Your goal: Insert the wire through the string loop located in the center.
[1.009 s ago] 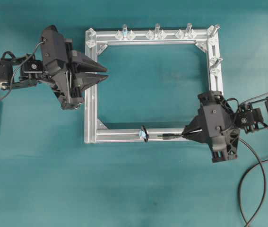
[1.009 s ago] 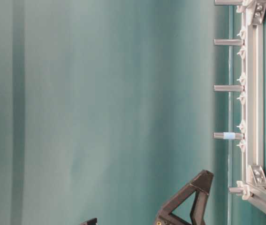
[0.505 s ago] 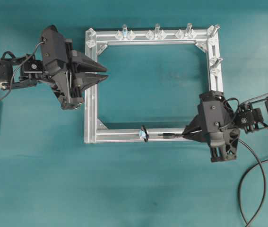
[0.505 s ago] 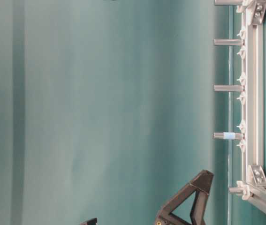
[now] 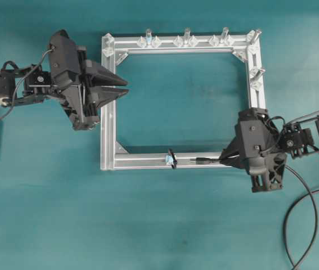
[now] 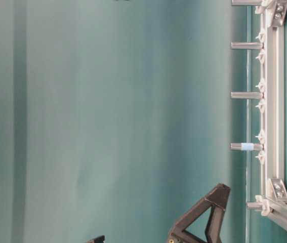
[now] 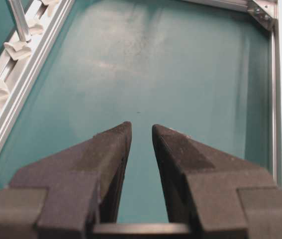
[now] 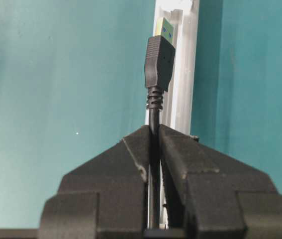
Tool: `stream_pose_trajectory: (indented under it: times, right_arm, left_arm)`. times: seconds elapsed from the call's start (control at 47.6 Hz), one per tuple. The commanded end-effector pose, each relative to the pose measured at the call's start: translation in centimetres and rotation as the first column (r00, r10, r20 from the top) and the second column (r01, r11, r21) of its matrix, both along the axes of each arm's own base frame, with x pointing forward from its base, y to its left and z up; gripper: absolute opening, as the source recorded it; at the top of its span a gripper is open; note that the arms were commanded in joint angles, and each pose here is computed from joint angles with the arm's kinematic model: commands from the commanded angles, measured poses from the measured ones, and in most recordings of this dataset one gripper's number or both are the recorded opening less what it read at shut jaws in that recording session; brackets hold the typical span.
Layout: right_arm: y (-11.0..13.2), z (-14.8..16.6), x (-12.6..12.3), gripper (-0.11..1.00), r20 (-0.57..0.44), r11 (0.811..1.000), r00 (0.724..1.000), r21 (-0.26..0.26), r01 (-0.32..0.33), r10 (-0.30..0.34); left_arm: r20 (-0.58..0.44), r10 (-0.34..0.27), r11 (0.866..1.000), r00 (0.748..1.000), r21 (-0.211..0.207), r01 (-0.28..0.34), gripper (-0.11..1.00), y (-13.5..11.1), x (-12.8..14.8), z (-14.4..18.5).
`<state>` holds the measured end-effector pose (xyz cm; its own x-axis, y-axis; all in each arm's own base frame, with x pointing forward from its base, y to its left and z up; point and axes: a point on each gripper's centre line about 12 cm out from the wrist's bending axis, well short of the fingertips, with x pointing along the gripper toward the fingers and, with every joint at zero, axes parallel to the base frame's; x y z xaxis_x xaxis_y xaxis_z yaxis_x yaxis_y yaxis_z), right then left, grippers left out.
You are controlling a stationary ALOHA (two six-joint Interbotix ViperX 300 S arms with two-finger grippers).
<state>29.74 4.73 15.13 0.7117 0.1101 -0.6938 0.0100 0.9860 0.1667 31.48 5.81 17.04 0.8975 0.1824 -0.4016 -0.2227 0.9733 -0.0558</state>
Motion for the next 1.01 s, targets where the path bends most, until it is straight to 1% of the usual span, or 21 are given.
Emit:
stream_pose_trajectory:
  times: [0.0, 0.357, 0.526, 0.715, 0.841, 0.988]
  right_arm:
    - [0.0, 0.8, 0.3, 0.08, 0.030, 1.000, 1.000, 0.008, 0.003, -0.003]
    - [0.0, 0.8, 0.4, 0.08, 0.030, 1.000, 1.000, 0.005, 0.001, -0.001]
    - [-0.2, 0.8, 0.8, 0.08, 0.029, 1.000, 1.000, 0.004, 0.009, -0.009]
    - [-0.4, 0.7, 2.1, 0.08, 0.026, 1.000, 0.999, 0.002, 0.020, -0.020]
    - [-0.5, 0.6, 3.5, 0.08, 0.025, 1.000, 0.999, 0.000, 0.028, -0.028]
    - [-0.3, 0.5, 5.0, 0.08, 0.029, 1.000, 0.999, -0.008, 0.021, -0.020]
  left_arm:
    - [0.046, -0.005, 1.000, 0.999, 0.013, 0.004, 0.30, 0.0, 0.5, 1.4]
    - [0.047, -0.005, 1.000, 0.999, 0.014, 0.004, 0.30, 0.0, 0.5, 1.5]
    - [0.047, -0.005, 1.000, 0.999, 0.014, 0.004, 0.30, 0.0, 0.5, 1.5]
    - [0.047, -0.005, 1.000, 0.999, 0.014, 0.004, 0.30, 0.0, 0.5, 1.5]
    - [0.047, -0.005, 1.000, 0.999, 0.014, 0.004, 0.30, 0.0, 0.5, 1.5]
    - [0.046, -0.005, 1.000, 0.999, 0.013, 0.004, 0.30, 0.0, 0.5, 1.4]
